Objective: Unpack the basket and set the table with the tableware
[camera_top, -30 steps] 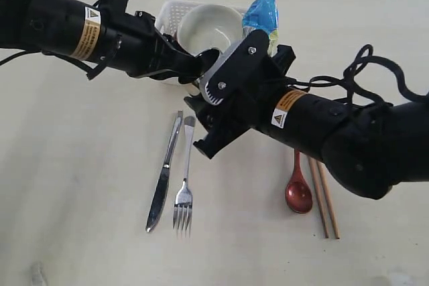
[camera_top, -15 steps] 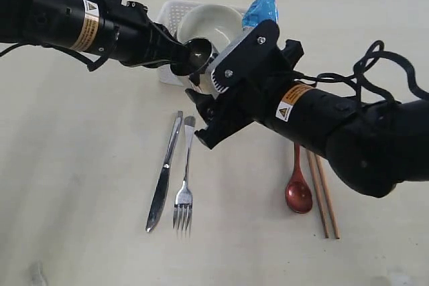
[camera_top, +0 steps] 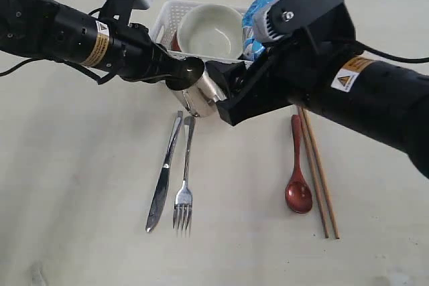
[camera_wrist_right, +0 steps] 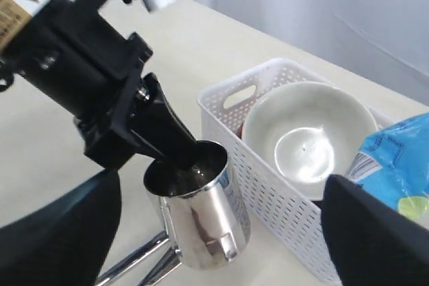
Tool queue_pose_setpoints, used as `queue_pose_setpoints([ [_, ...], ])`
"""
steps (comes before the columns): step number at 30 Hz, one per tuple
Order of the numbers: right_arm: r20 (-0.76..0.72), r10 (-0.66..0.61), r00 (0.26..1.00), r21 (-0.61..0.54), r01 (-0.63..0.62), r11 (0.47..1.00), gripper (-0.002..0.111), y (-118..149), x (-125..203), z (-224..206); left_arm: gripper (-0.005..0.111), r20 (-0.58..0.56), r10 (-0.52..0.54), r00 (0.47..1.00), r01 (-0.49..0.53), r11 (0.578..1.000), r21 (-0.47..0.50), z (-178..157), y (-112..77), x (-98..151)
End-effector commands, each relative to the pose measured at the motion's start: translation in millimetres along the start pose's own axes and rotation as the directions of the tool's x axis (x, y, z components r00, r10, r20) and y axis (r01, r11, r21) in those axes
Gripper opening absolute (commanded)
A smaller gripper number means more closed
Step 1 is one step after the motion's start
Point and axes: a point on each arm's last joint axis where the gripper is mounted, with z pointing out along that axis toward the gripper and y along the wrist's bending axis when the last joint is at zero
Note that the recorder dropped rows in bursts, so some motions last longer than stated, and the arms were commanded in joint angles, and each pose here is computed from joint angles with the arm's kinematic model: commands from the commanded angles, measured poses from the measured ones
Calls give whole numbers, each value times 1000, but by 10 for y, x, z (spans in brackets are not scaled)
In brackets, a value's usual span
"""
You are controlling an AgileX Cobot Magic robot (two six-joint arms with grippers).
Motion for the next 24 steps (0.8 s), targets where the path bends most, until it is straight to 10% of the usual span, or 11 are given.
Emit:
queue_pose_setpoints([
  [1, 38, 3, 999, -22, -2, 1000, 76, -12, -127, -203, 0, 17, -4, 1000, 4, 1000, -28, -14, 14, -28],
  [24, 49, -44, 998, -53, 47, 998, 76, -3, -190, -368, 0, 36, 24, 999, -25, 999, 31, -119, -80, -80],
])
